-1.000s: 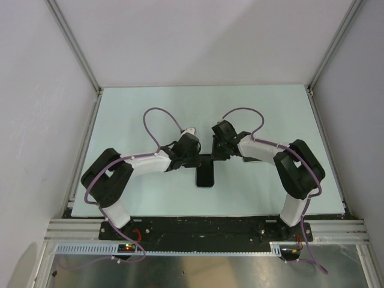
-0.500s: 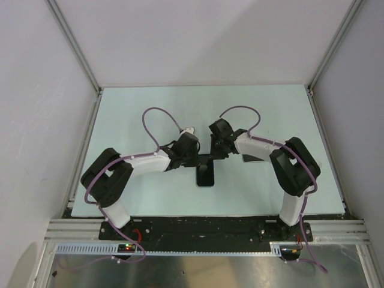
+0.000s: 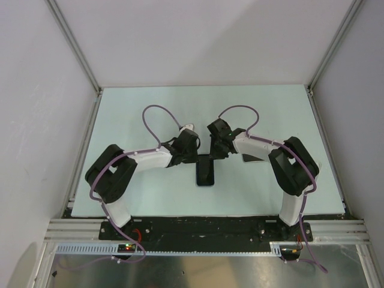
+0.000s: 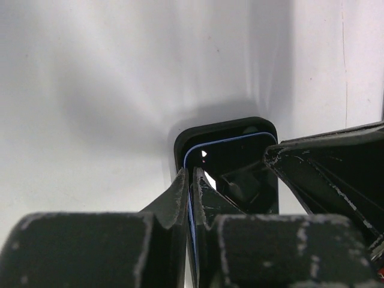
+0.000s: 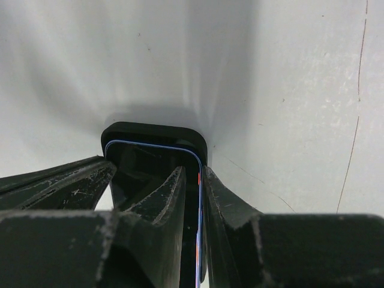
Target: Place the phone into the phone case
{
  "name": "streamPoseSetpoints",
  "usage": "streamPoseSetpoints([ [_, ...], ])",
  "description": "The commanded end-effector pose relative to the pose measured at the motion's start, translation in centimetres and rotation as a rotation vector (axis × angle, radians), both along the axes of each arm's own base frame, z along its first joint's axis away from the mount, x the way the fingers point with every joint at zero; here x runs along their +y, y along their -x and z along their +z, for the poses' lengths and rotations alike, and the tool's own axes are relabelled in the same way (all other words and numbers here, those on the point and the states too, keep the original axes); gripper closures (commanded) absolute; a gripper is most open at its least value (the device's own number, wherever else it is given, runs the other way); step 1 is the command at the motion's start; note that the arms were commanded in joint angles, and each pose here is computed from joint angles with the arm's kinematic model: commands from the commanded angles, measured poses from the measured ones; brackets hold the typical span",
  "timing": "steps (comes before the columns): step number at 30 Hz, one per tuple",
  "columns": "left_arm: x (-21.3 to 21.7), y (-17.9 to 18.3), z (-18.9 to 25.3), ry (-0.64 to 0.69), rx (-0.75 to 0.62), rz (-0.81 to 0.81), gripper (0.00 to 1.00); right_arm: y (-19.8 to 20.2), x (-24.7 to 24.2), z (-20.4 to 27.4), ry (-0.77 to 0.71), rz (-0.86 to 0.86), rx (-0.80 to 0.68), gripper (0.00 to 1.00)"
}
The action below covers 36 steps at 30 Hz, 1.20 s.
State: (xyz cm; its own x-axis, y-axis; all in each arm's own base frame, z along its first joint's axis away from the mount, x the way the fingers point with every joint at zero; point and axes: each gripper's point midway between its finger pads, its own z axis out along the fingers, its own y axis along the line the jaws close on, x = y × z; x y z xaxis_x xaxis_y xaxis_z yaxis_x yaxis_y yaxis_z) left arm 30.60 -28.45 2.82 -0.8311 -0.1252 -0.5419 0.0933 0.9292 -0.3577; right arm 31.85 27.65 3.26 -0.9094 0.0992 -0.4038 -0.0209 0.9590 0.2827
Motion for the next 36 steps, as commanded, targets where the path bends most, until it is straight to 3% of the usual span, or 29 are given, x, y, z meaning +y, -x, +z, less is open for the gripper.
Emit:
streamPoseSetpoints([
  [1, -1.0, 0.0, -1.5, 0.003, 0.028, -0.01, 0.95, -1.1, 1.7, 0.6, -0.03, 0.014, -0.046, 0.78],
  [8, -0.7, -0.1, -1.8, -0.007, 0.024, -0.003, 0.99, -1.4, 2.0, 1.2, -0.039, 0.025, -0.064, 0.78],
  [21, -0.8, -3.5, 6.0, 0.036, -0.146, -0.017, 0.87, -0.7, 0.7, 8.1, -0.057, 0.031, -0.179, 0.75],
  [30, -1.4, -8.7, 5.8, 0.027, -0.137, -0.071, 0.81, 5.8, -0.4, 7.8, -0.085, 0.057, -0.155, 0.78],
  [36, -3.0, -9.1, 3.1, 0.044, -0.068, -0.157, 0.83, 12.1, 0.0, 6.6, -0.129, 0.089, -0.116, 0.79],
])
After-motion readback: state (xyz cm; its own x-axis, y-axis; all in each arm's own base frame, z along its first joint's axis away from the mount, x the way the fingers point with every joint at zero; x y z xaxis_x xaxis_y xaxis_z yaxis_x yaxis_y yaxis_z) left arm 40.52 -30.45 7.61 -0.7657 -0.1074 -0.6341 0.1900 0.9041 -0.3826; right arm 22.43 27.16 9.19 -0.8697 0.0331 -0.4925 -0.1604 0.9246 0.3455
